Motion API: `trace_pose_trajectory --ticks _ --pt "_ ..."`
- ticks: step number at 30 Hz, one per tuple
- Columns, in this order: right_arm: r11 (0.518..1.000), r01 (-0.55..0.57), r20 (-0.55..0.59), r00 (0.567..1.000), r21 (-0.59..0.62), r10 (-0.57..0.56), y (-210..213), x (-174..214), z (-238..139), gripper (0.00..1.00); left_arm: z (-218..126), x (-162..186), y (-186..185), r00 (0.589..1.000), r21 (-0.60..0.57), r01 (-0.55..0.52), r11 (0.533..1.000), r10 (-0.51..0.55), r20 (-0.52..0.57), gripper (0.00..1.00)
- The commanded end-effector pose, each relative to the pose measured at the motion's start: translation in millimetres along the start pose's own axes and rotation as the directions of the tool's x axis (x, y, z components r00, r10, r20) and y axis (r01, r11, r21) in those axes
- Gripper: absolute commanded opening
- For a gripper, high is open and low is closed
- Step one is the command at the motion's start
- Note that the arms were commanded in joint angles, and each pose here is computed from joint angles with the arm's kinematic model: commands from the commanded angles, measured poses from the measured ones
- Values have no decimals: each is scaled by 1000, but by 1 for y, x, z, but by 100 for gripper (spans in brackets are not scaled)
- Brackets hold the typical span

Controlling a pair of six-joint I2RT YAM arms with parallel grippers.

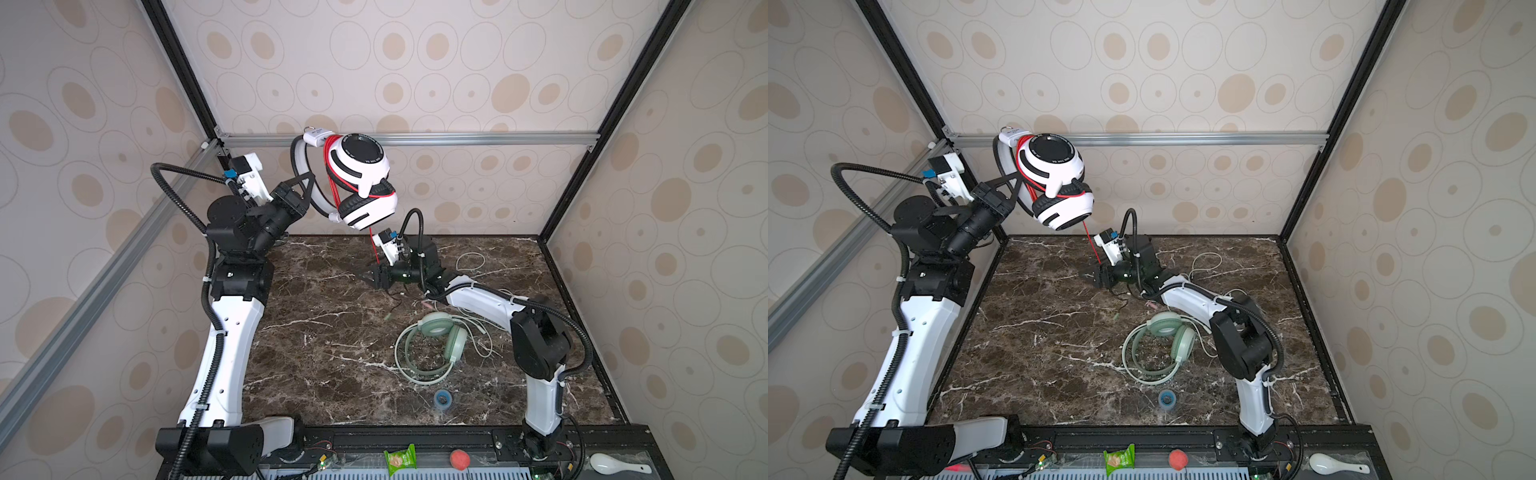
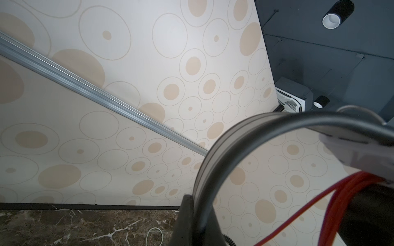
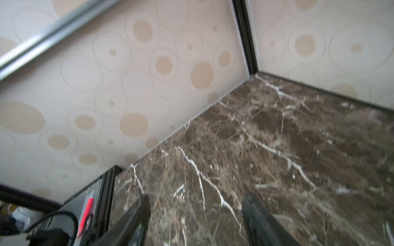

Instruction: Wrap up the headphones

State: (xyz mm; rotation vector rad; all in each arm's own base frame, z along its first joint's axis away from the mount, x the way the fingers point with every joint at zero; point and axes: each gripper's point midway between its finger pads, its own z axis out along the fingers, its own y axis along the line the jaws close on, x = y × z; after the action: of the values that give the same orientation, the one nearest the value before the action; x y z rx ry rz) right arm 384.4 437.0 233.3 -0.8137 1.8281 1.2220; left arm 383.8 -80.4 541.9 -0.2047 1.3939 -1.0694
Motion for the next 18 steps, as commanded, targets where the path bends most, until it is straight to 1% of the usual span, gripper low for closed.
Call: trace_pose_trajectory --ticks 1,3,6,8,10,12,15,17,18 --pt "998 -10 17 1000 -66 11 14 4 -8 61 0 -26 -30 995 87 2 996 -11 101 0" --pt "995 -35 -8 999 -91 35 14 17 -4 54 4 -26 -30 995 89 4 996 -13 102 0" --pt "993 -65 -29 998 -101 62 9 31 0 38 7 -28 -29 994 91 9 996 -19 110 0" --pt "992 -78 -38 997 -96 74 6 39 2 33 7 -30 -30 993 90 6 996 -17 119 0" --pt "992 -88 -44 995 -89 85 2 45 3 32 7 -31 -30 992 93 8 996 -19 122 0" --pt "992 -91 -46 995 -83 87 0 49 4 32 6 -37 -28 987 80 12 997 -25 159 0" --pt "993 -101 -47 994 -60 98 -6 52 3 33 5 -41 -28 984 73 16 997 -29 176 0" --pt "992 -110 -38 993 -58 108 -9 51 3 37 6 -39 -26 984 71 27 997 -39 172 0" --pt "991 -114 -35 993 -69 112 -8 51 4 43 6 -37 -25 985 72 32 997 -44 167 0"
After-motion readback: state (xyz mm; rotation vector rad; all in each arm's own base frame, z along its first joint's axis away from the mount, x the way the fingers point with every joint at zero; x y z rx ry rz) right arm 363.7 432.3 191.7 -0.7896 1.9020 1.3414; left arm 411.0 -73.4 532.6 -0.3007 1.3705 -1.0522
